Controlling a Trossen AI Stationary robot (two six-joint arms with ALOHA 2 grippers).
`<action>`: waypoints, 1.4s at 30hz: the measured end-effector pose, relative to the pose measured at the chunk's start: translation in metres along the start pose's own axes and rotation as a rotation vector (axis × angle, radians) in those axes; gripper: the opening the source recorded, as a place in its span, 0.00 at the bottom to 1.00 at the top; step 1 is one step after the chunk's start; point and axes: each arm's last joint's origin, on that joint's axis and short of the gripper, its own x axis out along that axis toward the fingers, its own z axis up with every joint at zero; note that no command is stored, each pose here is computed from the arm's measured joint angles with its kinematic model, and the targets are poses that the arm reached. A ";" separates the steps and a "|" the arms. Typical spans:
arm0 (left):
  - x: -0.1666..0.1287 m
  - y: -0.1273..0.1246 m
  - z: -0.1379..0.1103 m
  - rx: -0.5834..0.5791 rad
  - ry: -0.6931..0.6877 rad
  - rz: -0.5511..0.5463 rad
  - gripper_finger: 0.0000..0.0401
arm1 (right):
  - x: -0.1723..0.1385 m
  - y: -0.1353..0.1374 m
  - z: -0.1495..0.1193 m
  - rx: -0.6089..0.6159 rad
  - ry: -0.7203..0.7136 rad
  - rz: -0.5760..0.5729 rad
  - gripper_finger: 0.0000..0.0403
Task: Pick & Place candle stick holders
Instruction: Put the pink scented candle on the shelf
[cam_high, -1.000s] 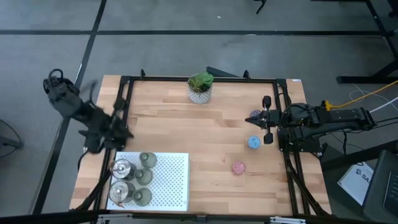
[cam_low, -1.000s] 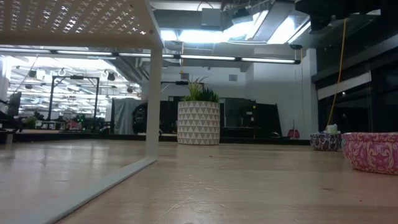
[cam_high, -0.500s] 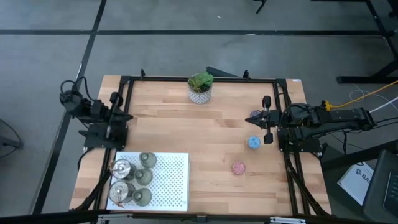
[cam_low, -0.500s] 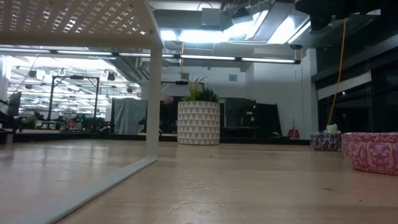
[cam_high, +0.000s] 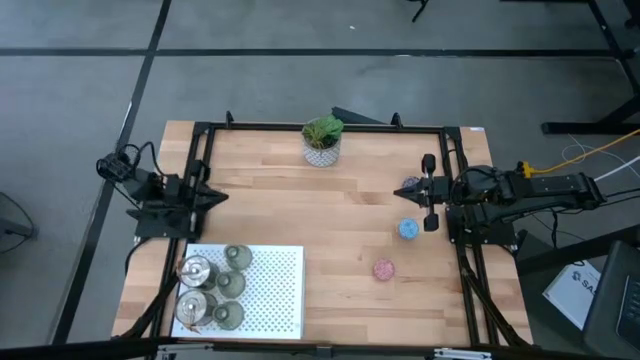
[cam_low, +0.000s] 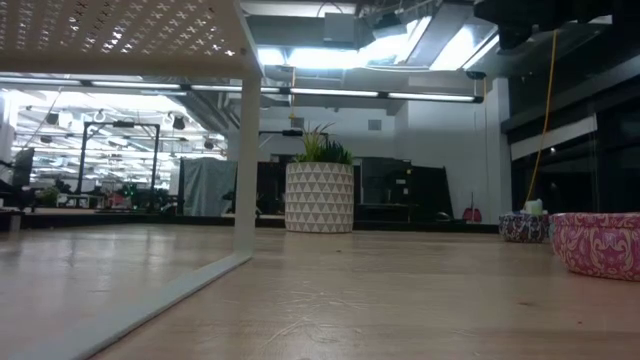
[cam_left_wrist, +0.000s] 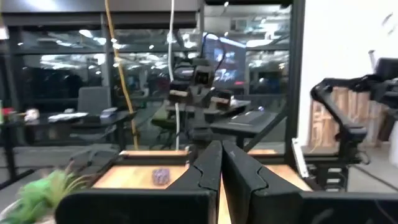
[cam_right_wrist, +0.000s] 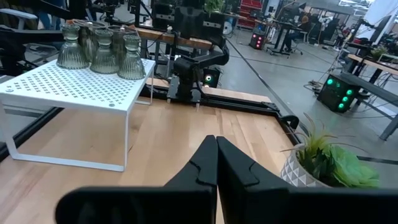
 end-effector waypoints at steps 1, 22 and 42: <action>0.001 0.000 -0.001 -0.002 -0.012 -0.003 0.02 | 0.000 0.000 0.000 0.000 0.001 0.000 0.00; 0.016 0.006 -0.058 -0.062 -0.070 0.118 0.02 | 0.000 0.000 0.000 0.000 0.000 0.003 0.00; 0.020 0.018 -0.070 -0.044 -0.081 0.067 0.01 | 0.000 0.000 -0.001 0.000 0.001 0.002 0.00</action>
